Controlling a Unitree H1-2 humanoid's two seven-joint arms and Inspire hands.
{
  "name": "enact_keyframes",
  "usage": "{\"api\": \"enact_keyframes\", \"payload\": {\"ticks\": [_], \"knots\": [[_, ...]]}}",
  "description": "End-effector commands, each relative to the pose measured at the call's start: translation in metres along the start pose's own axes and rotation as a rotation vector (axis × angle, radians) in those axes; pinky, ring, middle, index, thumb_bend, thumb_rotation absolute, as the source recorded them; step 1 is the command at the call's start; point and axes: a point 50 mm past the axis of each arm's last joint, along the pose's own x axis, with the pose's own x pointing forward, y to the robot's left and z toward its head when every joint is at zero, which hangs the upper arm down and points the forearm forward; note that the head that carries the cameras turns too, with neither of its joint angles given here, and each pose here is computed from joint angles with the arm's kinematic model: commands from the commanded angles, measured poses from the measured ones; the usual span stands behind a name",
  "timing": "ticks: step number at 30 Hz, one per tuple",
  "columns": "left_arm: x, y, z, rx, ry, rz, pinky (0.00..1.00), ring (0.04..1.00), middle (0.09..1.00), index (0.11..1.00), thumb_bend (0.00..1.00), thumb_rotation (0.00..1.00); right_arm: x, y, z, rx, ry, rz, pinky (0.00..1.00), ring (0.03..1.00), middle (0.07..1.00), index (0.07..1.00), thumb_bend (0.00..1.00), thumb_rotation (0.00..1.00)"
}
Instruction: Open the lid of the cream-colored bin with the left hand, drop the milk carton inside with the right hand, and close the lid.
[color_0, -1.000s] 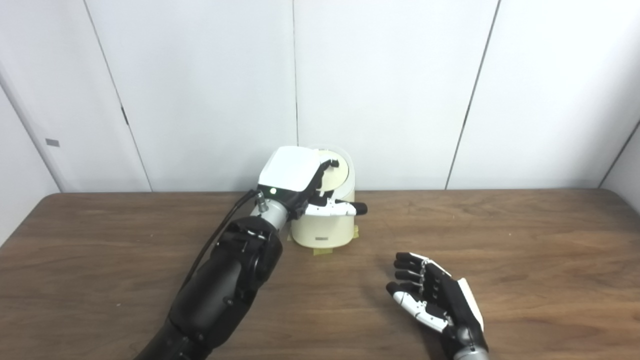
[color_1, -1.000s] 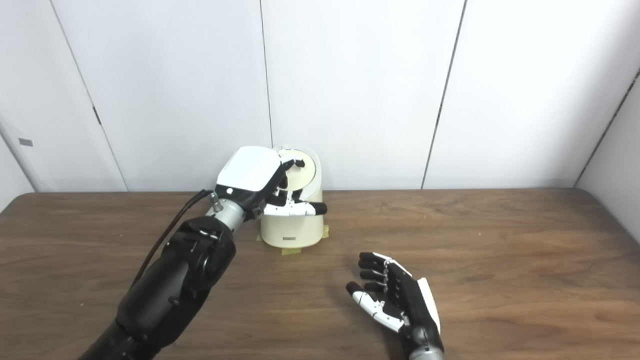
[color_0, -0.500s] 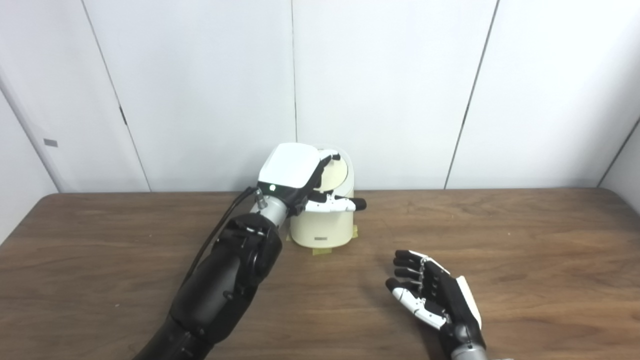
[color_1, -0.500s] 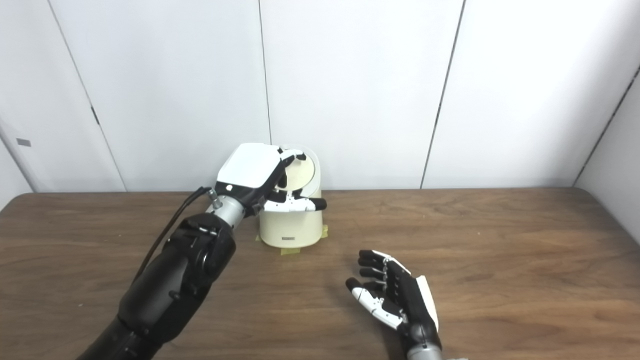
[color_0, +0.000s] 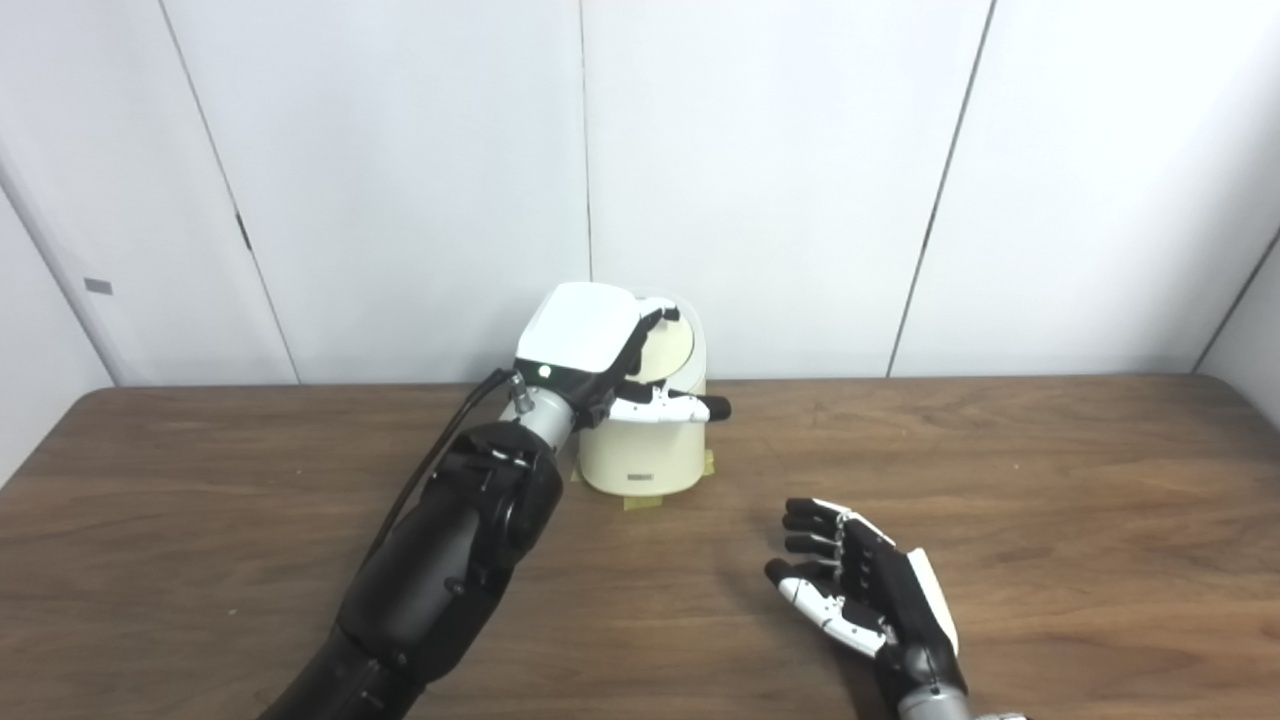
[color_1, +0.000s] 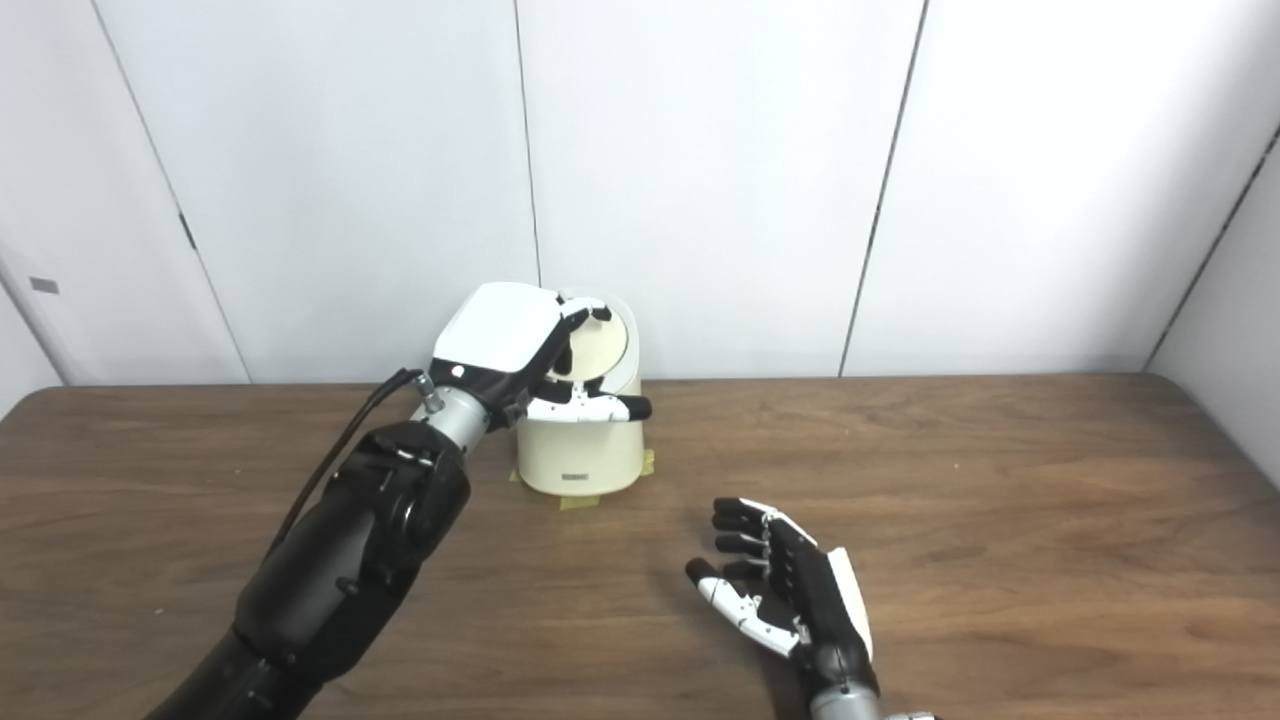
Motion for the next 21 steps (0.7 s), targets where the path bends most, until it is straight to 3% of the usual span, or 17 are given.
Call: {"api": "enact_keyframes", "payload": {"ticks": [1, 9, 14, 17, 21], "knots": [[0.009, 0.026, 0.005, 0.02, -0.029, 0.065, 0.9, 0.853, 0.842, 0.826, 0.81, 0.89, 0.006, 0.006, 0.006, 0.003, -0.024, 0.023, 0.65, 0.711, 0.732, 0.72, 0.28, 0.23], [-0.008, 0.046, 0.005, -0.041, -0.035, 0.209, 0.78, 0.807, 0.802, 0.79, 0.71, 0.88, 0.008, 0.005, 0.004, -0.009, -0.028, 0.027, 0.65, 0.706, 0.728, 0.718, 0.28, 0.24], [-0.025, 0.062, 0.006, -0.1, -0.042, 0.347, 0.69, 0.746, 0.752, 0.742, 0.54, 0.85, 0.008, 0.004, 0.004, -0.015, -0.04, 0.005, 0.63, 0.697, 0.714, 0.699, 0.29, 0.17], [-0.043, 0.072, 0.002, -0.21, -0.046, 0.441, 0.62, 0.721, 0.736, 0.724, 0.44, 0.76, 0.008, 0.004, 0.004, -0.006, -0.047, -0.011, 0.63, 0.698, 0.714, 0.697, 0.29, 0.14], [-0.066, 0.074, -0.004, -0.323, -0.039, 0.502, 0.55, 0.691, 0.729, 0.717, 0.32, 0.6, 0.008, 0.003, 0.003, 0.01, -0.058, -0.022, 0.62, 0.692, 0.708, 0.692, 0.29, 0.08]]}}
